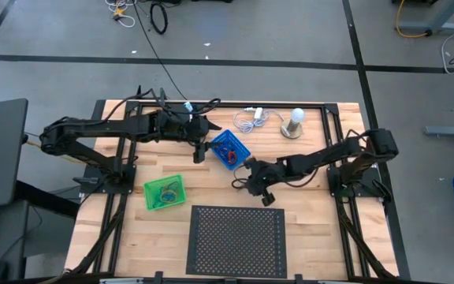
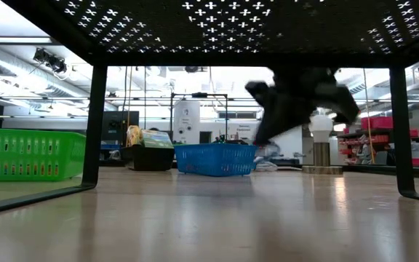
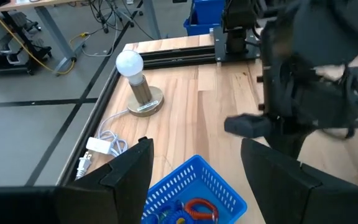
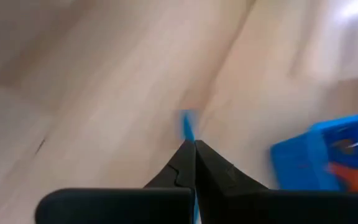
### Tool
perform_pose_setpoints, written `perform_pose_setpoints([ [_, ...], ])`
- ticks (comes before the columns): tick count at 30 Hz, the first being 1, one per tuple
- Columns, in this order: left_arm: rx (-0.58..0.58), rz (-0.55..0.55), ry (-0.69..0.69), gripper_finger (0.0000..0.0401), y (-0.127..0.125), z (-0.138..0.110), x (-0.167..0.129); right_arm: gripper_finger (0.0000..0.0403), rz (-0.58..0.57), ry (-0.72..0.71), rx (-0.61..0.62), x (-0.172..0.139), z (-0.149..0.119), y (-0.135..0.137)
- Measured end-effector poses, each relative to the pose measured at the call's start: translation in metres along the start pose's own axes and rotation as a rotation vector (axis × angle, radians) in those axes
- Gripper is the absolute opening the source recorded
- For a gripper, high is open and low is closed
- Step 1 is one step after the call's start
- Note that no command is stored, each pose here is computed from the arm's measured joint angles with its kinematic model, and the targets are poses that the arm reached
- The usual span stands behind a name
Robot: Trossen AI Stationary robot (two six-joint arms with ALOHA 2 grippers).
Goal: Pick & Place Office Desk Supplies
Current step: Put the blue rubber band into the green bin
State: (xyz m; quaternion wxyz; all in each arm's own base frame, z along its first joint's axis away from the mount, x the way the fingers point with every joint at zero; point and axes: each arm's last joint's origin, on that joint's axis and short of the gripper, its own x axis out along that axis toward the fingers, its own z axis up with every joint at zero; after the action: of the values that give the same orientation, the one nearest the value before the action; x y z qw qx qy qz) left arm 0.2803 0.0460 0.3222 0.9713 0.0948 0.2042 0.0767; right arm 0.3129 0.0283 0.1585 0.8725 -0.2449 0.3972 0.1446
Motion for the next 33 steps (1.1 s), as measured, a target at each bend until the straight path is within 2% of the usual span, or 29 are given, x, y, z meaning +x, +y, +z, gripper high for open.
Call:
perform_pose_setpoints([
  [5, 0.008, 0.012, -0.051, 0.0248, 0.002, 0.007, -0.015, 0.0001, -0.083, -0.068, 0.021, -0.017, 0.016, -0.014],
  [9, 0.004, 0.011, -0.117, 0.0248, 0.004, 0.016, -0.032, 0.0001, -0.157, -0.196, 0.055, -0.031, 0.030, -0.030],
  [11, -0.001, -0.001, -0.204, 0.0248, 0.005, 0.021, -0.038, 0.0001, -0.187, -0.289, 0.063, -0.035, 0.035, -0.038],
  [14, 0.007, -0.004, -0.341, 0.0246, 0.003, 0.015, -0.043, 0.0000, -0.219, -0.434, 0.076, -0.043, 0.041, -0.052],
  [17, 0.011, 0.032, -0.431, 0.0242, 0.003, -0.002, -0.046, 0.0000, -0.259, -0.545, 0.085, -0.051, 0.045, -0.065],
  [20, -0.016, 0.048, -0.413, 0.0238, 0.004, -0.027, -0.048, 0.0000, -0.302, -0.625, 0.094, -0.058, 0.046, -0.075],
  [24, -0.108, 0.025, -0.362, 0.0233, 0.002, -0.059, -0.046, 0.0000, -0.325, -0.655, 0.104, -0.065, 0.046, -0.085],
  [27, -0.155, -0.022, -0.414, 0.0233, -0.002, -0.074, -0.043, 0.0000, -0.313, -0.683, 0.118, -0.070, 0.048, -0.093],
  [33, -0.158, -0.031, -0.490, 0.0233, -0.007, -0.094, -0.035, 0.0000, -0.303, -0.706, 0.112, -0.078, 0.054, -0.103],
])
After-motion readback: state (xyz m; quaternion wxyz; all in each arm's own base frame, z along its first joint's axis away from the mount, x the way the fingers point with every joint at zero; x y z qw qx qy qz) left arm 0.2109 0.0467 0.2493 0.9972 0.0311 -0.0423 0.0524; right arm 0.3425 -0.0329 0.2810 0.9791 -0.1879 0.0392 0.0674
